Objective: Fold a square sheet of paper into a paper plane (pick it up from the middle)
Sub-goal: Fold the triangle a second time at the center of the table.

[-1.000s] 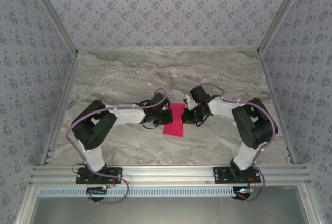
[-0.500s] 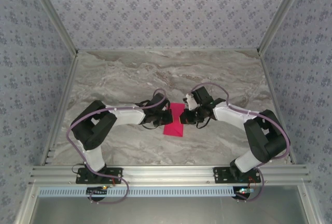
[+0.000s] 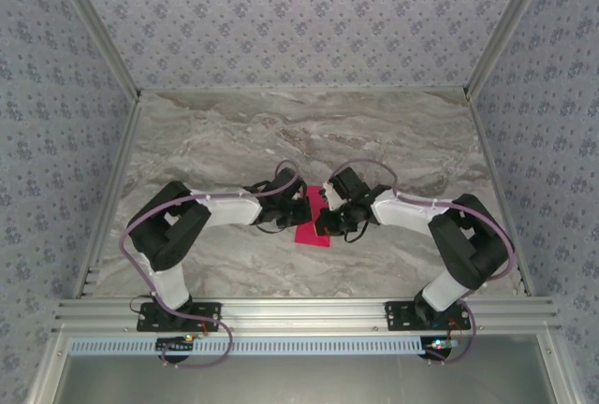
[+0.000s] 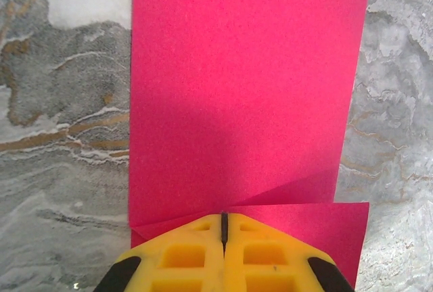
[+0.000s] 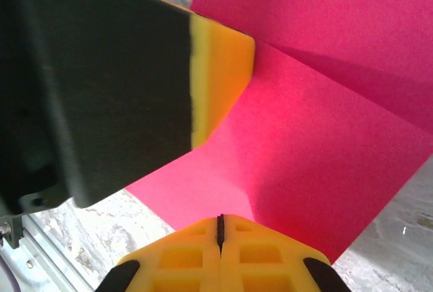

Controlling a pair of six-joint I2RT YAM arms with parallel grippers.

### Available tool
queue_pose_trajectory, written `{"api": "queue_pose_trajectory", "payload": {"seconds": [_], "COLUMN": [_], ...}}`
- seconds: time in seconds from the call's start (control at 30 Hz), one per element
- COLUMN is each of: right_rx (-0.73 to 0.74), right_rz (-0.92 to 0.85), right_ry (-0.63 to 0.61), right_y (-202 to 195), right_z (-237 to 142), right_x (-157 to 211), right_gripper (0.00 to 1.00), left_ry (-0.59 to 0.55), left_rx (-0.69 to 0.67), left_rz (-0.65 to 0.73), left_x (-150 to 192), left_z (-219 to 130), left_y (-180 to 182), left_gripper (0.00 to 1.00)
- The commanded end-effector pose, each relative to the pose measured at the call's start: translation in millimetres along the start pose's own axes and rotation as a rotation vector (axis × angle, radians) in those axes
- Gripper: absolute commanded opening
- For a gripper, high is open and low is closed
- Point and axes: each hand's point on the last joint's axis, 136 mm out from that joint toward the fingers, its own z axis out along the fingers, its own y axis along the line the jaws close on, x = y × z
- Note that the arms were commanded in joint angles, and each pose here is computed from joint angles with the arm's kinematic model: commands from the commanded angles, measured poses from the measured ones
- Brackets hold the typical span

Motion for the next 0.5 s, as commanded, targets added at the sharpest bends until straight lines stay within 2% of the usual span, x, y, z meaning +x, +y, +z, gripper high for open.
{"api": "queue_pose_trajectory", "payload": {"seconds": [0.0,0.47], "right_rx": [0.023,0.131], "right_rz": [0.017,-0.052], "right_ry": [0.002,0.116], "right_y": [-2.3,-24.1], "right_z": [6.2,7.1], "right_x": [-3.2,18.6], "right_gripper": [0.0,0.0], "left_ry": [0.059,0.054], "left_rx": [-0.124,-0.178], "left_rz": [-0.027,-0.061], "left_x": [24.5,25.6], "left_z": [7.8,9.9], "left_y": [36.7,51.0], "left_gripper": [0.0,0.0]}}
